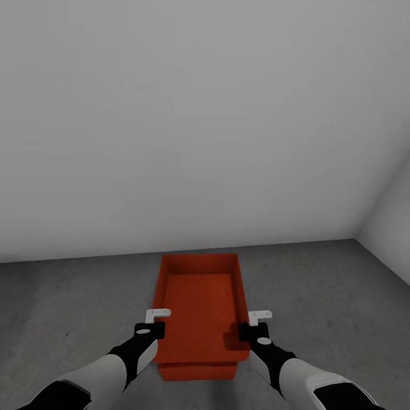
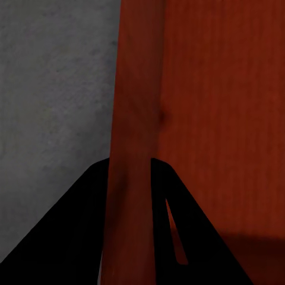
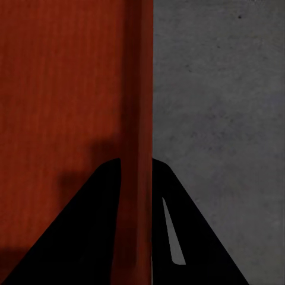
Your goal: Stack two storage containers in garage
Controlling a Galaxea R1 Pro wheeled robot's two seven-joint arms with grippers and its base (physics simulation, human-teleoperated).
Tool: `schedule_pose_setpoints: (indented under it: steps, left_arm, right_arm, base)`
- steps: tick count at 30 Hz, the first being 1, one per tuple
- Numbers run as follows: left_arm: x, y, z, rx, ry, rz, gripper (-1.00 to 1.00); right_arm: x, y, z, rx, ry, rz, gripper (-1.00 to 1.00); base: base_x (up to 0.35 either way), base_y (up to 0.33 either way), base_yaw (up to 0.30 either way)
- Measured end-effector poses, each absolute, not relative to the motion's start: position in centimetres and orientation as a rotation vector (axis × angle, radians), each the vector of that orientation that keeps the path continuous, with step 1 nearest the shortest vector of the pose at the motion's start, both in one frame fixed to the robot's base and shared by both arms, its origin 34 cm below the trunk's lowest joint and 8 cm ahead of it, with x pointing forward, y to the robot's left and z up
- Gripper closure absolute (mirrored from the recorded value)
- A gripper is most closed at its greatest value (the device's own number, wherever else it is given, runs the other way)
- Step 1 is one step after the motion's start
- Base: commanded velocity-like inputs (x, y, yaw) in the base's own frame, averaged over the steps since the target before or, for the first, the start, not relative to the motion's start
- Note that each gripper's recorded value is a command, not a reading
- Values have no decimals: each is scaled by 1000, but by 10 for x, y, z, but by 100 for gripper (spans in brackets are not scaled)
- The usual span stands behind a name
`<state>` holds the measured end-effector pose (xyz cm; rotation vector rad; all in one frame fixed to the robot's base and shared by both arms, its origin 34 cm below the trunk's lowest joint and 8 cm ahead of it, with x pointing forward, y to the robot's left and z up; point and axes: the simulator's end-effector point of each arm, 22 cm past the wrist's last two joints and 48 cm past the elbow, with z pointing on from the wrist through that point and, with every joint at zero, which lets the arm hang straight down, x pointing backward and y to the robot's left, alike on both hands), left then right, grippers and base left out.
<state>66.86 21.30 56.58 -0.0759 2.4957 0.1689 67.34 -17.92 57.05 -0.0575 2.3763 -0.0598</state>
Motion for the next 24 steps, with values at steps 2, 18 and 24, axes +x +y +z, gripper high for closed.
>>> schedule_pose_setpoints:
  steps: [2,18,24]
  left_arm:
    - [669,213,566,-76,2496,169,100]
    - [668,213,557,-79,2495,167,100]
    - [667,213,547,-78,2495,167,100]
  right_arm:
    - [673,-179,570,-57,2377,-59,100]
    - [673,-179,562,-60,2376,-60,100]
    - [672,-179,551,-59,2375,-59,100]
  base:
    - [0,0,0]
    - [0,0,0]
    - [0,0,0]
